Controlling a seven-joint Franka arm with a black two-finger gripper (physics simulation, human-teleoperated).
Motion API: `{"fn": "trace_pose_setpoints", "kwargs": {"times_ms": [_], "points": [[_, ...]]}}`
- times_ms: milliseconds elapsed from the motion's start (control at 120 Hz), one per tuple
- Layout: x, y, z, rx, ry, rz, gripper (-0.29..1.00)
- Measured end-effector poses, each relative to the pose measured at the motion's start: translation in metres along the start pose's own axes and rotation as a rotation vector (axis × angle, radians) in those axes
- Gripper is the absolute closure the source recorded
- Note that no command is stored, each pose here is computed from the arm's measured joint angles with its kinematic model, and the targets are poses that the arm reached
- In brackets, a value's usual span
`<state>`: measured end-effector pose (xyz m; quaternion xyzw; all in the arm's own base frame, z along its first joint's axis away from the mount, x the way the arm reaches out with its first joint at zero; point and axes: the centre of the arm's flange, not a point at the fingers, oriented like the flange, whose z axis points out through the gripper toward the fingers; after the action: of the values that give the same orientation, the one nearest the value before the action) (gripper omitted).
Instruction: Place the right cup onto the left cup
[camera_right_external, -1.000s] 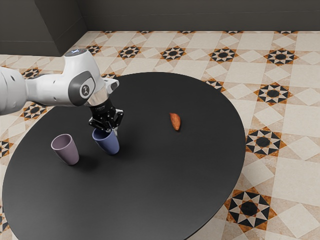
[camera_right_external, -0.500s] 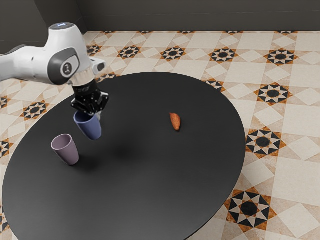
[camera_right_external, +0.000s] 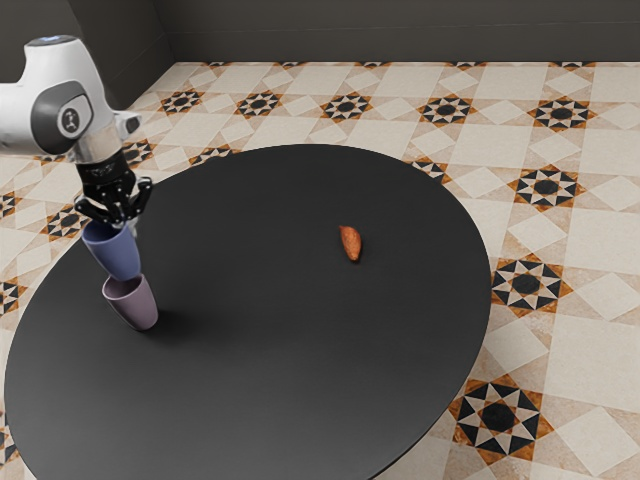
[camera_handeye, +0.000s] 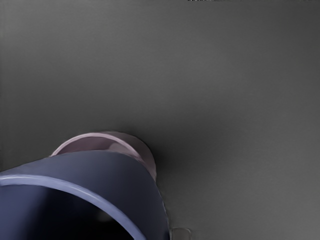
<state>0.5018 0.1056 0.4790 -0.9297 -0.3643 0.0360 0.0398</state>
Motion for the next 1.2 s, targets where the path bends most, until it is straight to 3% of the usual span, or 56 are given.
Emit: {"fn": "trace_pose_setpoints", "kwargs": {"times_ms": [733, 958, 1200], "points": [[0.008, -0.010, 0.027, -0.001, -0.048, -0.057, 0.78], [0.009, -0.010, 0.026, -0.012, -0.048, -0.062, 0.32], [0.010, -0.011, 0.006, -0.031, -0.019, -0.062, 0.11]]}}
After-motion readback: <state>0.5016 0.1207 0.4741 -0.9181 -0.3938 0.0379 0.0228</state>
